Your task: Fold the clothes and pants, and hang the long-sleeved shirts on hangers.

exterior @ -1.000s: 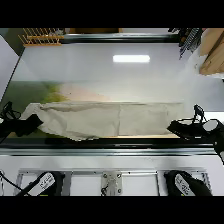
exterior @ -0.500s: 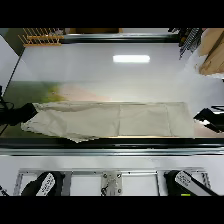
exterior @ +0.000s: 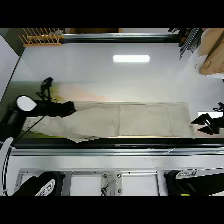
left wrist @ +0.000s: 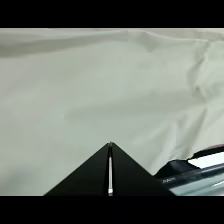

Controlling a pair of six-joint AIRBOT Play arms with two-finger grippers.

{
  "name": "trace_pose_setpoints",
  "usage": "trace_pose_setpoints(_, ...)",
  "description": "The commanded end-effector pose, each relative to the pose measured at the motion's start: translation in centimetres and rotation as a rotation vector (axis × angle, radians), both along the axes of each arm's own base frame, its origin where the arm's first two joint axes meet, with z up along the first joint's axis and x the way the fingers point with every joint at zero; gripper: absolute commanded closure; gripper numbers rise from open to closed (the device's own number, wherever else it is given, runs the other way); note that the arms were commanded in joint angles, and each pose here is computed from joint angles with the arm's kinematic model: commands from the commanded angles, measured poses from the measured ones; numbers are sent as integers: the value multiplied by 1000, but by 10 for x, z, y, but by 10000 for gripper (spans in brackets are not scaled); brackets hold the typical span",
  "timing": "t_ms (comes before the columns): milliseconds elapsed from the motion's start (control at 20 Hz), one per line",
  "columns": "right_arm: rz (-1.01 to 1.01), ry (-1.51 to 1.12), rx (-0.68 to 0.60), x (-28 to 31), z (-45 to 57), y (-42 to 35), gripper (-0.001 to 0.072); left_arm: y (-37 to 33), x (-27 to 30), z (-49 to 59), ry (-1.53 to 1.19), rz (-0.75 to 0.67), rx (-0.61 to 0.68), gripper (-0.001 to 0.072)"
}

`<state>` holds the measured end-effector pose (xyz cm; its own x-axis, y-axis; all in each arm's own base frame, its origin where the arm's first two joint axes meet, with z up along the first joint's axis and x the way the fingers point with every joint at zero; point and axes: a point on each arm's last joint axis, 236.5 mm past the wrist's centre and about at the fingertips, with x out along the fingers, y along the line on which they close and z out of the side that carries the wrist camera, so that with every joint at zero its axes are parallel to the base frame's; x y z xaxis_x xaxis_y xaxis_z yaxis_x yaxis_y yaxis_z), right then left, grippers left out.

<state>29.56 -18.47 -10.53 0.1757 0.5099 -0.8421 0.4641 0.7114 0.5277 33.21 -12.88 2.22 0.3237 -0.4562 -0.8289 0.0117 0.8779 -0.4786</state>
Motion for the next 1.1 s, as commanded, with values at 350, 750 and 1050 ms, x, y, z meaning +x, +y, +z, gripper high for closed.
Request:
trace_pose_setpoints(350, 127, -94, 185, 38, -9, 61, 227, -122, 8, -23, 104, -284, -41, 697)
trace_pose_setpoints(750, 146, -138, 129, 41, 22, 59, 704, -174, 9, -45, 118, -396, -29, 697)
trace_pose_setpoints(1050, 272, -148, -83, 40, 103, 66, 704, -269, 15, -71, 67, -540, -33, 697)
